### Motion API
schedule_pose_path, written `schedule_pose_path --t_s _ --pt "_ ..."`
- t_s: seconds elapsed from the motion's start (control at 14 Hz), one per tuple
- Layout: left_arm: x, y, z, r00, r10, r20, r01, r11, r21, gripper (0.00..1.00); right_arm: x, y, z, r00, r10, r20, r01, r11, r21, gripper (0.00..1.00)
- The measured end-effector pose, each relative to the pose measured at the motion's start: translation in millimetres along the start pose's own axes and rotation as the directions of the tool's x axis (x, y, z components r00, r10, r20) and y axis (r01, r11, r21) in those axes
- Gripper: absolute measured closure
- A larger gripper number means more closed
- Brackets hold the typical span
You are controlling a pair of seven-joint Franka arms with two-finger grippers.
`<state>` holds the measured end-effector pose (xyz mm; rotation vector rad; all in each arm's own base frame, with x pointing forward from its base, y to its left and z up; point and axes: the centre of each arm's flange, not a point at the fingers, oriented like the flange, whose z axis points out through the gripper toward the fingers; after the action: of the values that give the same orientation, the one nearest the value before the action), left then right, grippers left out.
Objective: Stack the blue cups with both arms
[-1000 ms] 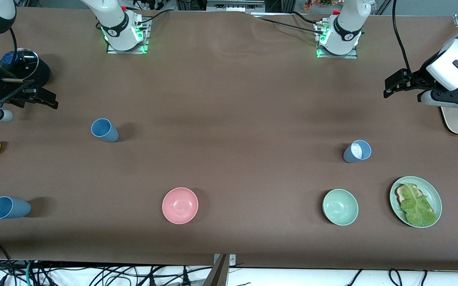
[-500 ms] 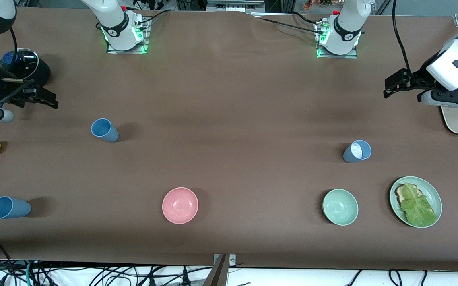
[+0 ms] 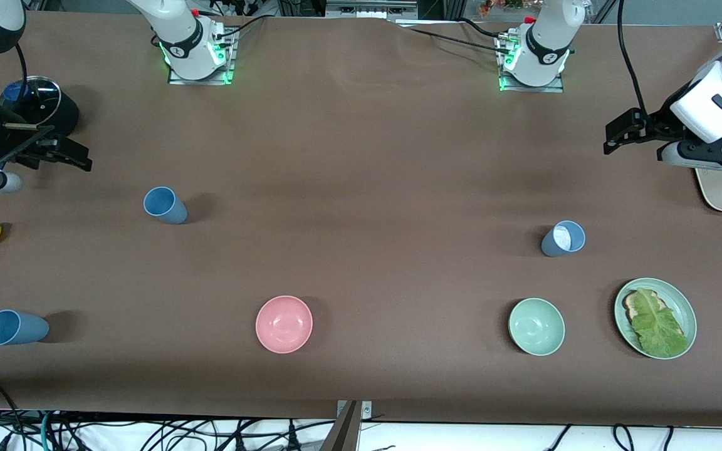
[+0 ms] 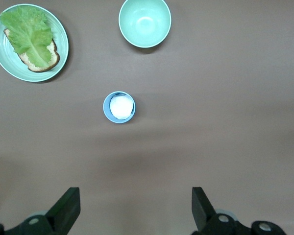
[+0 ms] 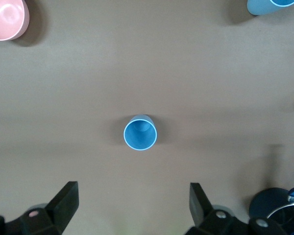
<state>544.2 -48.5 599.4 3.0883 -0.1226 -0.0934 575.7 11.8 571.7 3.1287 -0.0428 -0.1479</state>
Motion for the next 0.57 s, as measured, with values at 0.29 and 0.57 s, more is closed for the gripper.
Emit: schedule_pose_path --t_s 0.29,0.57 --pt "0.1 1.0 0.3 1.000 0.000 0.001 0.000 1.000 0.000 0.00 -0.2 0.0 0.2 1.000 0.000 0.002 0.000 1.000 0.000 0.00" --pt "-3.7 6.3 10.5 0.997 0.010 0.070 -0.010 1.000 0.000 0.00 -0.5 0.0 0.8 1.000 0.000 0.006 0.000 1.000 0.000 0.00"
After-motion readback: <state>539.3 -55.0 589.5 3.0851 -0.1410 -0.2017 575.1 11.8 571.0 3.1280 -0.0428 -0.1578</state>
